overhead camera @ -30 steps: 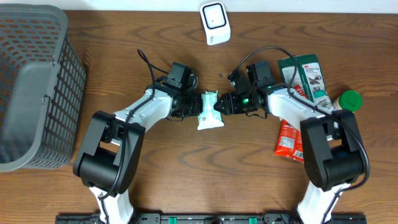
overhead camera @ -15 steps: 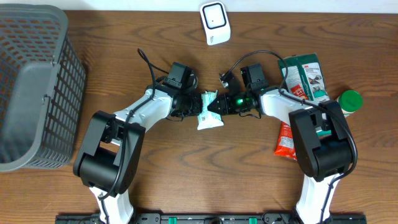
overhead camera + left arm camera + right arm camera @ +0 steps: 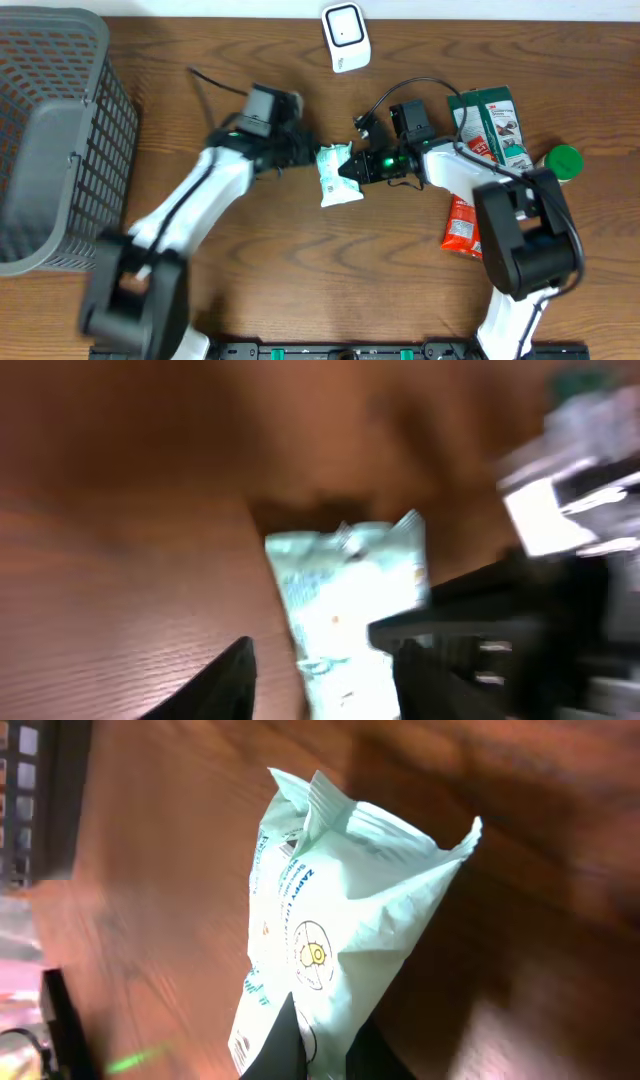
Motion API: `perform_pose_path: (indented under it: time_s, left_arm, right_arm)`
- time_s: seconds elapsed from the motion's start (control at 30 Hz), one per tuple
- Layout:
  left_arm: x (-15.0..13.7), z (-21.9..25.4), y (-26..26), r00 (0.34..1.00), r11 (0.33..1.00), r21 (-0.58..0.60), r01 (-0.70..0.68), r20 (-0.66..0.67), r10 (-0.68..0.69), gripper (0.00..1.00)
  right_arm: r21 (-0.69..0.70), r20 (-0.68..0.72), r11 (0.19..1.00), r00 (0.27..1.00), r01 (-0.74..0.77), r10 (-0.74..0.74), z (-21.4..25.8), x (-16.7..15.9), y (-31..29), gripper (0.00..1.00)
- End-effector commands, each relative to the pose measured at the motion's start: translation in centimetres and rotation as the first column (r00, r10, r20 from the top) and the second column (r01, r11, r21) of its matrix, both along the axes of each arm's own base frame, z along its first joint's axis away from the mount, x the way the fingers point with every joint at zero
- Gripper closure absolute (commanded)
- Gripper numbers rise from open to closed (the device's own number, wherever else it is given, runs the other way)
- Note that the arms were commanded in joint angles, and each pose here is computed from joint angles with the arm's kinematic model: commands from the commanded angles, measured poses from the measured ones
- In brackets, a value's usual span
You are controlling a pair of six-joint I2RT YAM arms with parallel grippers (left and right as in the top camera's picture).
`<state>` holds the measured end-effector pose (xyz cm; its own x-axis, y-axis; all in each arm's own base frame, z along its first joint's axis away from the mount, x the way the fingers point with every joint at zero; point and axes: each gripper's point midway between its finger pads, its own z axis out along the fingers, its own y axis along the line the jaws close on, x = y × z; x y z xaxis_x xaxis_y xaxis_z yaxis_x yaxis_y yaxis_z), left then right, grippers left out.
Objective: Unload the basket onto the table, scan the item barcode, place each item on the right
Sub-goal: 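Hand the wipes pack from the left gripper to the right gripper, then raise the wipes pack to the scanner face with the right gripper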
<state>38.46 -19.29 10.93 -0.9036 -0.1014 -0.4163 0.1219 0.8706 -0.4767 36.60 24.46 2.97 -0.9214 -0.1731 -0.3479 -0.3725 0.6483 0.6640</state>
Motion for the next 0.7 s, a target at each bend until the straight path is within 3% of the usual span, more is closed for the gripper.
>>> perform_pose_path:
  time_s: [0.0,0.1,0.23,0.3,0.47,0.67]
  left_arm:
    - [0.0,6.9,2.3,0.987,0.998,-0.035,-0.047,0.15,0.051,0.5]
    - [-0.5,9.3,5.3,0.974,0.992,-0.022,-0.122,0.19,0.125,0.47]
    - [-1.1,10.7,10.8,0.937,0.955,0.07,-0.287,0.229,0.265,0.47]
    - [-1.3,11.1,12.6,0.927,0.944,0.113,-0.31,0.256,0.274,0.47]
    - [-1.5,10.8,15.2,0.919,0.926,0.15,-0.347,0.253,0.303,0.42]
    - [-2.0,9.8,18.1,0.896,0.874,0.231,-0.427,0.235,0.376,0.34]
  right_arm:
    - [-0.042,0.192,0.999,0.981,-0.015,0.022,5.6,0.7,-0.6,0.99]
    - [-0.132,0.283,0.991,0.959,0.017,0.022,8.2,0.5,-1.8,0.99]
    - [-0.236,0.401,0.969,0.916,0.077,0.025,11.7,0.1,-3.5,0.99]
    - [-0.261,0.435,0.959,0.9,0.107,0.018,13.0,-0.1,-4.0,0.99]
    - [-0.259,0.5,0.96,0.865,0.106,0.04,15.3,-0.6,-3.7,0.99]
    - [-0.235,0.458,0.971,0.887,0.052,0.063,15.2,-1.9,-3.1,0.99]
